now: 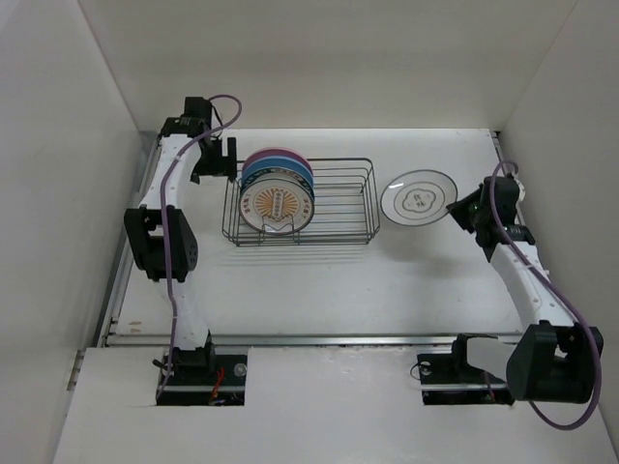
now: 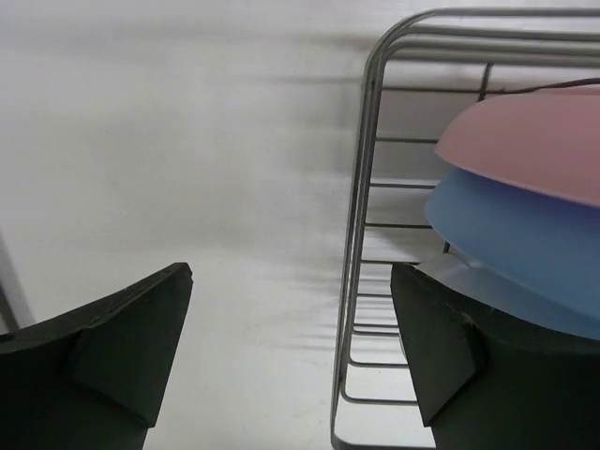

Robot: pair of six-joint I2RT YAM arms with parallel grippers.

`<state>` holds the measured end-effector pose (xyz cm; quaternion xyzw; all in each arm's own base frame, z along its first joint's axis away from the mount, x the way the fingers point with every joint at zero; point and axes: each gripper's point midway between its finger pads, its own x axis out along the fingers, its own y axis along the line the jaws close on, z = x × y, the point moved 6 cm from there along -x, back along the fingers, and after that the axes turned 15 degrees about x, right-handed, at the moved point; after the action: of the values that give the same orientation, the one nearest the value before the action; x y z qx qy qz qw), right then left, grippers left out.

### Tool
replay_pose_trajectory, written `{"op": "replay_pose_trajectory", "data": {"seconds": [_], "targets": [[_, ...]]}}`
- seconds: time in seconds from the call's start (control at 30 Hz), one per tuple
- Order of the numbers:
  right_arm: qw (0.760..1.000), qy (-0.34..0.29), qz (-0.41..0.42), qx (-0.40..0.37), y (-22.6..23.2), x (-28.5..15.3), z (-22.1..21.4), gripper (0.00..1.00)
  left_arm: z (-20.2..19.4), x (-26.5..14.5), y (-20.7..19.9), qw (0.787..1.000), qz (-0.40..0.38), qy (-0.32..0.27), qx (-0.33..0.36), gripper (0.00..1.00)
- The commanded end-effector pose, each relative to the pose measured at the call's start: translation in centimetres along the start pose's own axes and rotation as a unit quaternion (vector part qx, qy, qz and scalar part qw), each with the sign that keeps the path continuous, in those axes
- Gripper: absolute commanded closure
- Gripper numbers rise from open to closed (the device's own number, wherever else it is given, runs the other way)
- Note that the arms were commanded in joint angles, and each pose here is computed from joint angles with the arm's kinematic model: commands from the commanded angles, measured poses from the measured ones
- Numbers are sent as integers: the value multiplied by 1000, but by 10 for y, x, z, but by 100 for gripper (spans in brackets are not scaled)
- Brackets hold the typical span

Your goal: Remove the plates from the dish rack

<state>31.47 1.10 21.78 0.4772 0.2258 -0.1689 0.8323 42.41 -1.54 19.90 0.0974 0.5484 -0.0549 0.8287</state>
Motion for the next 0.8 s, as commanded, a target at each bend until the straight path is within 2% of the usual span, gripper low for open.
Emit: {"op": "replay_pose_trajectory", "data": {"seconds": [0.0,0.13,0.17,0.2,0.27,0.3,0.37,0.43,0.57,0.67,0.77], "targets": [[995,-11,30,98,5,-3,3,100,20,-66,10,993,48,-111,15,14],[992,-13,0,126,-23,5,-1,100,17,-80,7,991,50,-122,33,17],[991,-14,-13,135,-34,8,-3,100,16,-84,5,989,41,-132,49,22],[990,-15,-21,138,-41,10,-4,100,14,-87,6,988,43,-133,60,22],[989,-20,-12,147,-46,13,-4,100,15,-94,-1,982,12,-159,100,34],[989,-10,-20,148,-55,18,-11,100,7,-99,-5,979,-4,-163,124,36],[989,4,-26,147,-62,24,-15,100,3,-105,-25,956,-52,-190,216,36],[988,34,-45,144,-71,33,-25,100,-5,-111,-41,938,-79,-202,270,36],[987,51,-58,141,-79,37,-33,100,-9,-108,-56,922,-114,-198,312,36],[989,24,-43,139,-76,29,-27,100,-12,-105,-71,909,-117,-183,356,33],[988,6,-64,138,-85,27,-26,100,-12,-105,-80,897,-113,-178,389,30]]}}
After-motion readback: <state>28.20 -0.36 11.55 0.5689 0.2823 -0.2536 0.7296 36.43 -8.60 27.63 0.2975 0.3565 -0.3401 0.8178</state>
